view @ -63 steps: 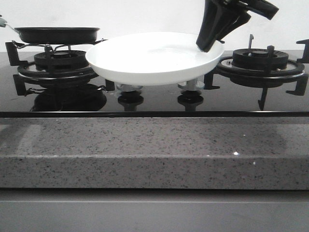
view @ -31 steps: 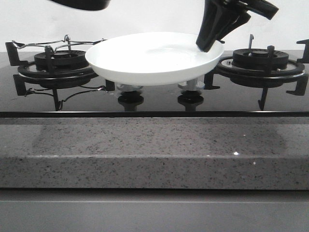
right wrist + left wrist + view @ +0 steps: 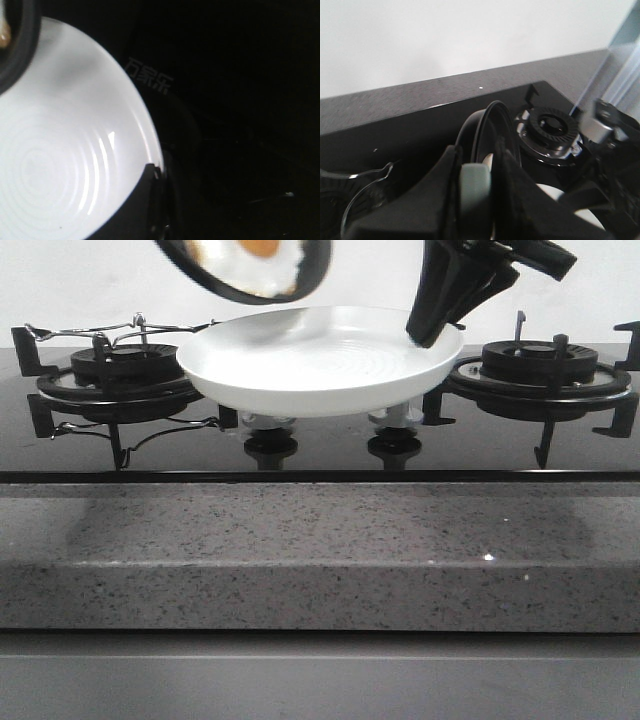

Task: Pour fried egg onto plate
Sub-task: 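Lift the pan with the left gripper and tilt it over the plate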

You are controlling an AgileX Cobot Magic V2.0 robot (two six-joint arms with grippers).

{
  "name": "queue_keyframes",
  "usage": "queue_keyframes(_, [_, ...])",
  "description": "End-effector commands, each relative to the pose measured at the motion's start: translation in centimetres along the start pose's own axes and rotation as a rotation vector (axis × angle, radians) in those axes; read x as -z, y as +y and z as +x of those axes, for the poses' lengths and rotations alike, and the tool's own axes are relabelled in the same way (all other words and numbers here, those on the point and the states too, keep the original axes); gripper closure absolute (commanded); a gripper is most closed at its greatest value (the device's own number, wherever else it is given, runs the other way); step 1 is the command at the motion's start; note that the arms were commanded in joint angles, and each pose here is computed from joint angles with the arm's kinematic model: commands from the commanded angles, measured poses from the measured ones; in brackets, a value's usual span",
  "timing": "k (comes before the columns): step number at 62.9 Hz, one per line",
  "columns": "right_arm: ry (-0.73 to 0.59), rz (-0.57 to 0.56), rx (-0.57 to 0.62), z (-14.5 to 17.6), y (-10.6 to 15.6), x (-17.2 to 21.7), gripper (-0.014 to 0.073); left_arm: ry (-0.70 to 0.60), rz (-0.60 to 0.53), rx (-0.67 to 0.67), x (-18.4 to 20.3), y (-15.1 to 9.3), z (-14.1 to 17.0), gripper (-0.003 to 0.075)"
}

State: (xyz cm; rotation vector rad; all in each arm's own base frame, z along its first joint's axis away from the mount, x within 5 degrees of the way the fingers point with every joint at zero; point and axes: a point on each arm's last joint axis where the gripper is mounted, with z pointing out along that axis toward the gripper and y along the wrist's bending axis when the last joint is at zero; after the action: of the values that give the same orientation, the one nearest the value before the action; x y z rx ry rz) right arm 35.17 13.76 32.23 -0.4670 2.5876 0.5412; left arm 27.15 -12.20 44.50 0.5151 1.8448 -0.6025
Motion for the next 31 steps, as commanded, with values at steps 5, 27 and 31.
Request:
queue_keyframes(5, [-0.119,-0.021,0.016,-0.8,1.1,3.0,0.0701,-0.145,-0.006,-0.155,1.7,-3.6,-2.3,0.0741])
queue_keyframes(27, [-0.119,-0.021,0.016,-0.8,1.1,3.0,0.0701,-0.088,-0.065,-0.341,1.0,-7.1,-1.4,0.0741])
queue_keyframes(31, [-0.119,-0.021,0.016,-0.8,1.1,3.0,0.0701,-0.088,-0.068,-0.357,1.0,-7.6,-1.3,0.0741])
